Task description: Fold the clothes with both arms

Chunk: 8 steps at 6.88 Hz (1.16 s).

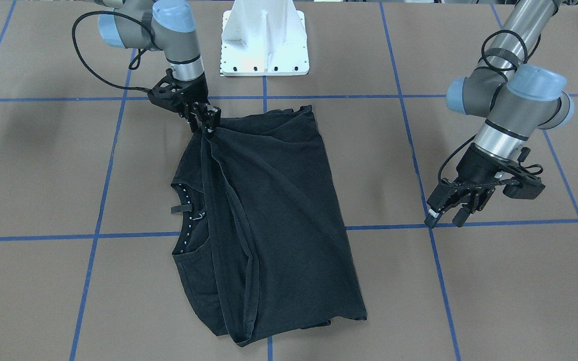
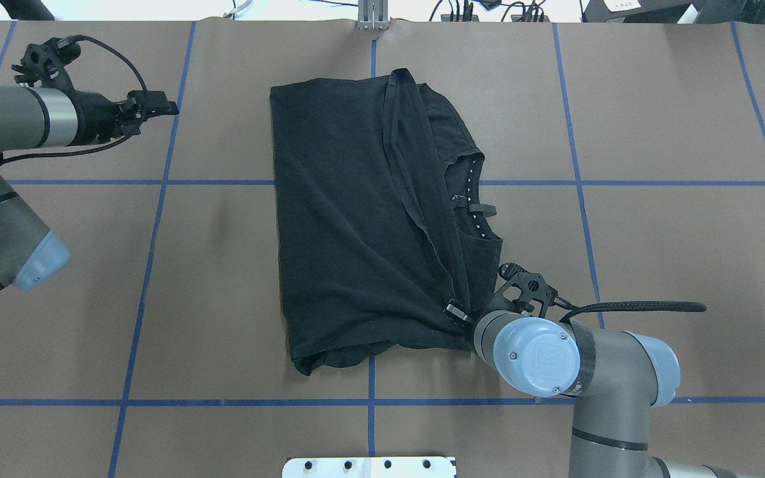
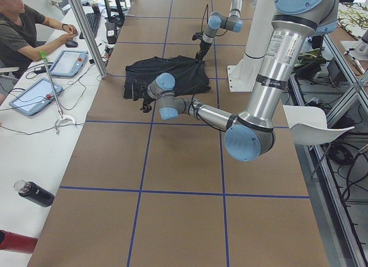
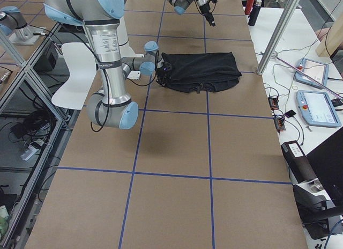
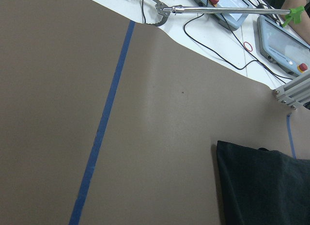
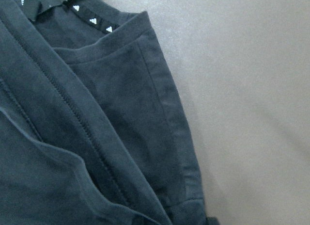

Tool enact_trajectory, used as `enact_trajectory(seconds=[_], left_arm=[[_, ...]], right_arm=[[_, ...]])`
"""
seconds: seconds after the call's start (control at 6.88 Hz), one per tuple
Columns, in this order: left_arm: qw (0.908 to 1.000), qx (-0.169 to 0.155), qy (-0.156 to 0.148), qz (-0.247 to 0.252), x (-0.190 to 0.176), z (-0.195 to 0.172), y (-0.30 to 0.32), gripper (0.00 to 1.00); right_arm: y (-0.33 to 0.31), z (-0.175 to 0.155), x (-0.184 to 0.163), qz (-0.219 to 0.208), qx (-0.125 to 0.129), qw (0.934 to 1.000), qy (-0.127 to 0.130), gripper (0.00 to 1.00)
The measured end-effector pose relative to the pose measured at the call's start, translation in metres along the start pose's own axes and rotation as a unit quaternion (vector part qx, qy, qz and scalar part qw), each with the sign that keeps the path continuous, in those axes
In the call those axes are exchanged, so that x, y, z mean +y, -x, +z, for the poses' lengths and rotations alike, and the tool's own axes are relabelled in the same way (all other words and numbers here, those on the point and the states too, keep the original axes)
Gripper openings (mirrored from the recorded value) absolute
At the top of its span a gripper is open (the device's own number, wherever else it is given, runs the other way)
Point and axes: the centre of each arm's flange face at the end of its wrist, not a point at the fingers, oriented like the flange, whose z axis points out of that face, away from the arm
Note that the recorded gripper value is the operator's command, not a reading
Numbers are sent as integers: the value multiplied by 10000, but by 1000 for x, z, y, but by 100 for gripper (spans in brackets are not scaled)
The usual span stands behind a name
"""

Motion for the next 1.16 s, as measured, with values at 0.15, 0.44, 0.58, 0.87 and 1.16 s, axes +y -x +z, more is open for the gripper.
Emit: enact_trajectory(seconds=[0.15, 0.44, 0.58, 0.87, 1.16], left_arm=[[10000, 0, -1, 0, 0, 0, 0, 96], [10000, 8, -2, -4, 0, 0, -1, 96], [9999, 33, 1, -126, 1, -1, -3, 96], [9950, 294, 120, -952, 26, -18, -21, 96], [9789, 632, 506, -1878, 104, -49, -52, 98]], right_arm=[[0, 0, 0, 11, -1, 10000, 0, 0], [1, -2, 0, 14, -22, 10000, 10, 0], [3, -7, -1, 24, -71, 10000, 25, 0], [8, -24, -2, 64, -215, 9997, 87, 0], [6, -35, 0, 90, -277, 9995, 156, 0]])
